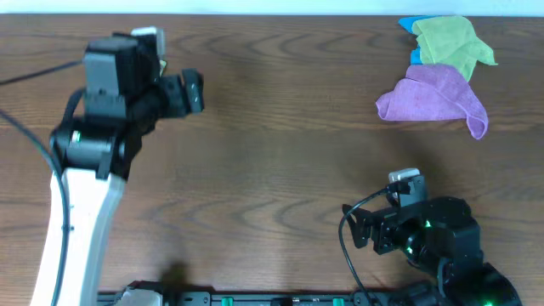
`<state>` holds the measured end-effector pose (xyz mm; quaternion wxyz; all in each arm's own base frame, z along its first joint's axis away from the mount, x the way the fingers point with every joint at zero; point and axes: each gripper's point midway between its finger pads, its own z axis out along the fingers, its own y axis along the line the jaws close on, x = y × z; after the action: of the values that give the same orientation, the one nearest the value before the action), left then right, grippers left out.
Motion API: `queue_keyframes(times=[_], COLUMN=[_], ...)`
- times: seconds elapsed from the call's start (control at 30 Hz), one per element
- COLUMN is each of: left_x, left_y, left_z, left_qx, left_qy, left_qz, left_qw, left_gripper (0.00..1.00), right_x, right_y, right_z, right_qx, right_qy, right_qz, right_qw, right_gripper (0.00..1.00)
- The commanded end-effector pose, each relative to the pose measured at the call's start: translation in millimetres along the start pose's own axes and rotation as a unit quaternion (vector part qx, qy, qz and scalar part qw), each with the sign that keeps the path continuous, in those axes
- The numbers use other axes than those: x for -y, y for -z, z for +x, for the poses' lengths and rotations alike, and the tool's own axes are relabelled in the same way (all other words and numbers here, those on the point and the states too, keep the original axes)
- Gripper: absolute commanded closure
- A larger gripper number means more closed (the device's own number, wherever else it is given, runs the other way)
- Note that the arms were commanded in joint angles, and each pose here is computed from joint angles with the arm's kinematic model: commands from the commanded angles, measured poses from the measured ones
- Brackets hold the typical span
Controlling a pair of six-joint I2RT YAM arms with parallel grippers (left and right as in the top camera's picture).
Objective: Fold the cloth
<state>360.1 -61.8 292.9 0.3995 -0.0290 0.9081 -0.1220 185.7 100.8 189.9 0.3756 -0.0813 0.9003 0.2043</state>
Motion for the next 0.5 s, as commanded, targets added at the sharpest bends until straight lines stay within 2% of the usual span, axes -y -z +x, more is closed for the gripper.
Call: queue_keyframes(times=[0.0,0.17,0.47], left_x=[-22.5,-36.5,-64.5], left_y=[3.8,15.6,32.8], left_z=[24.1,59.8,152.5], left_qx=[0.003,0.028,0.048], left_qy=[-0.020,-0.025,-0.071], left_qz=[-0.047,-0.050,-0.065], left_qw=[0.999,0.998,0.994], left_gripper=[0.05,0.05,0.05], right_x=[2.1,2.2,2.1], right_y=[0.3,0.3,0.3], right_z=[0.3,0.4,0.3], right_qx=[0.002,0.002,0.002], right_qy=[-0.007,-0.007,-0.007], right_qz=[0.004,0.004,0.004], right_qw=[1.000,1.000,1.000], right_gripper=[0.01,0.01,0.01])
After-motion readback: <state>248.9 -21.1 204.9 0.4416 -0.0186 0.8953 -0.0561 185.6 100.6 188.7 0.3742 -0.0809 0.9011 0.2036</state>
